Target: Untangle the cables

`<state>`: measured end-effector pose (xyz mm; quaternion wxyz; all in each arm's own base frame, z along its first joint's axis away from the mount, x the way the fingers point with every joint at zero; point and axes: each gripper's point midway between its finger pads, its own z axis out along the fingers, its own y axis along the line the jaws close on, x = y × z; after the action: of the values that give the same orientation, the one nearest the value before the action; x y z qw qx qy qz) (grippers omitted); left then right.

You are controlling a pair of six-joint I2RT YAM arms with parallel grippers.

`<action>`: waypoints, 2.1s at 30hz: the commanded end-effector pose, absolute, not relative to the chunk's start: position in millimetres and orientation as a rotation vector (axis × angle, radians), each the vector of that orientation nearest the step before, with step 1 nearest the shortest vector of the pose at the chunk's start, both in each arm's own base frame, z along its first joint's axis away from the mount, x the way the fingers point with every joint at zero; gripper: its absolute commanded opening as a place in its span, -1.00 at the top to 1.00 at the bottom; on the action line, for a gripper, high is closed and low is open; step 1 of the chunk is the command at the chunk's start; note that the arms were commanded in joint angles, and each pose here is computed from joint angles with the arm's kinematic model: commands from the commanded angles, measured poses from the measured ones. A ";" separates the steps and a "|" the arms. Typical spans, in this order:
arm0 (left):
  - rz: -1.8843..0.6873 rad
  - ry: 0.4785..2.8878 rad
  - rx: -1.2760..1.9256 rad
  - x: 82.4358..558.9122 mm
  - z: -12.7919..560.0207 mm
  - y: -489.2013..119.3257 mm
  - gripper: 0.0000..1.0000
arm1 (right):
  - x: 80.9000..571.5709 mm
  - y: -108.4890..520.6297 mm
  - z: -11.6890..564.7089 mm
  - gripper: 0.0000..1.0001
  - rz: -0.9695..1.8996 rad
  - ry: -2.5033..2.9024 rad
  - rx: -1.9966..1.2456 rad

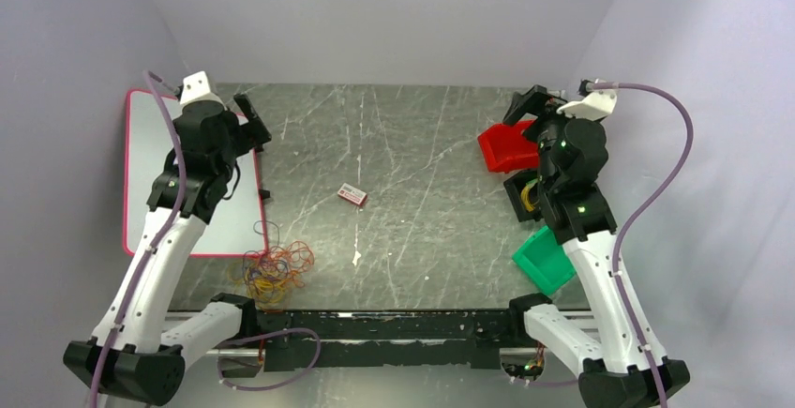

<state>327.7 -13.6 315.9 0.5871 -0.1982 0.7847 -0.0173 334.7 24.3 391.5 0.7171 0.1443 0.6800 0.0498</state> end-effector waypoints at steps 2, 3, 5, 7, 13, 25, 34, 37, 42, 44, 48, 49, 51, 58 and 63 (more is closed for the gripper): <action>-0.112 1.868 -0.412 336.5 315.8 -27.9 -0.96 | 333.5 24.2 418.9 -0.98 0.148 1.444 0.276; -0.122 1.878 -0.404 338.0 314.2 -30.3 -0.97 | 334.6 25.5 419.1 -0.99 0.154 1.449 0.267; -0.141 1.896 -0.386 339.7 310.7 -34.8 -0.97 | 337.5 29.7 417.8 -0.99 0.173 1.465 0.250; -0.144 1.906 -0.384 340.0 307.0 -35.8 -0.97 | 341.1 31.2 412.9 -0.99 0.187 1.492 0.261; -0.122 1.927 -0.367 332.3 302.1 -32.8 -0.98 | 352.1 55.5 393.8 -0.99 0.287 1.599 0.189; -0.089 1.913 -0.374 320.7 294.1 -24.4 -0.98 | 353.5 169.9 306.5 -1.00 0.523 1.932 -0.188; -0.055 1.967 -0.459 311.4 270.7 4.7 -0.98 | 284.4 316.5 247.2 -1.00 0.753 1.943 -0.601; -0.076 1.964 -0.525 311.0 261.7 27.0 -0.98 | 253.4 357.4 239.4 -1.00 0.806 1.887 -0.726; -0.015 1.952 -0.558 310.0 254.1 44.7 -0.98 | 199.9 416.5 217.0 -1.00 0.936 1.826 -0.898; 0.026 1.931 -0.541 307.3 255.9 50.4 -0.98 | 181.5 439.6 203.2 -1.00 0.973 1.821 -0.968; 0.061 1.879 -0.527 301.5 278.8 55.6 -0.98 | 151.4 482.4 173.4 -1.00 0.998 1.835 -1.095; 0.071 1.863 -0.524 299.8 285.3 57.2 -0.98 | 147.1 490.7 173.3 -1.00 1.014 1.829 -1.108; 0.093 1.837 -0.521 295.5 296.7 60.3 -0.98 | 139.1 506.4 158.6 -1.00 1.031 1.845 -1.142; 0.097 1.816 -0.508 287.4 312.4 59.9 -0.97 | 119.8 544.7 137.4 -1.00 1.047 1.832 -1.255; 0.087 1.823 -0.498 286.5 315.4 57.7 -0.98 | 114.1 561.0 118.9 -1.00 1.014 1.833 -1.316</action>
<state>290.4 56.0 305.1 0.5813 -0.2196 0.7828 0.0316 120.2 547.9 123.9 0.3256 -0.4805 0.7134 0.3926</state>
